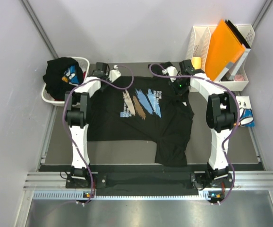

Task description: Fold and stack the t-shirts

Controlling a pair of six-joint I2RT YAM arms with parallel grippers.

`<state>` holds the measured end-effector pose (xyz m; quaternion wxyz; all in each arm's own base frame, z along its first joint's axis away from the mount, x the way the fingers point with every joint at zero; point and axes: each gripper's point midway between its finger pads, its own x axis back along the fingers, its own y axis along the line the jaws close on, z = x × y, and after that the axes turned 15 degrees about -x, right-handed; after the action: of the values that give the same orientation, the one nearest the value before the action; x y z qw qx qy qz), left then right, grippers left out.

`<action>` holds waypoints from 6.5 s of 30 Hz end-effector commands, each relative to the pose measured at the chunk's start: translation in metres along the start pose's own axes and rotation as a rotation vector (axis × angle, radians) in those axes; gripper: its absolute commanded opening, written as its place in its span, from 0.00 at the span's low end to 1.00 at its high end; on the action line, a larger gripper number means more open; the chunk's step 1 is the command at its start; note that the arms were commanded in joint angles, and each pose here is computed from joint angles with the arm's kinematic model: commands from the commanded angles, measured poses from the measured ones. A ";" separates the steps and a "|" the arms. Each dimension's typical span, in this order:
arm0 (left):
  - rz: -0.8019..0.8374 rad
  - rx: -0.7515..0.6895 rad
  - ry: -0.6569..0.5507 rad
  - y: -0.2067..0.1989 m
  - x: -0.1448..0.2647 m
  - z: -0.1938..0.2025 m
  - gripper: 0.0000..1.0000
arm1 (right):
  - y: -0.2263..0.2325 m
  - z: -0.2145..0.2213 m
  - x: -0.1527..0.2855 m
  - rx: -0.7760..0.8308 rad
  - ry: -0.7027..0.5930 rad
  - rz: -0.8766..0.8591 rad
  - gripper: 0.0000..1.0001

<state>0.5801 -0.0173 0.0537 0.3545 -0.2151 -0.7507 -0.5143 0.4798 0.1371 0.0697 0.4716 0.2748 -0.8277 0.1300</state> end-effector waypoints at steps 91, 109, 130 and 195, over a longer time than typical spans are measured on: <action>-0.348 0.012 0.263 0.040 -0.024 0.048 0.00 | -0.005 -0.016 -0.006 0.019 0.008 0.023 0.00; -0.700 0.003 0.349 0.108 0.034 0.043 0.00 | 0.001 -0.009 0.000 0.008 0.003 0.017 0.00; -0.336 0.032 -0.095 0.049 0.080 -0.026 0.00 | -0.040 -0.073 0.029 0.033 -0.212 0.237 0.00; 0.064 0.147 -0.289 0.002 -0.008 -0.084 0.00 | -0.087 -0.064 -0.064 0.167 -0.100 0.495 0.00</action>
<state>0.6312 -0.0667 0.0794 0.2406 -0.1860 -0.8050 -0.5095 0.6069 0.1058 0.0360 0.3622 0.0929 -0.8750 0.3076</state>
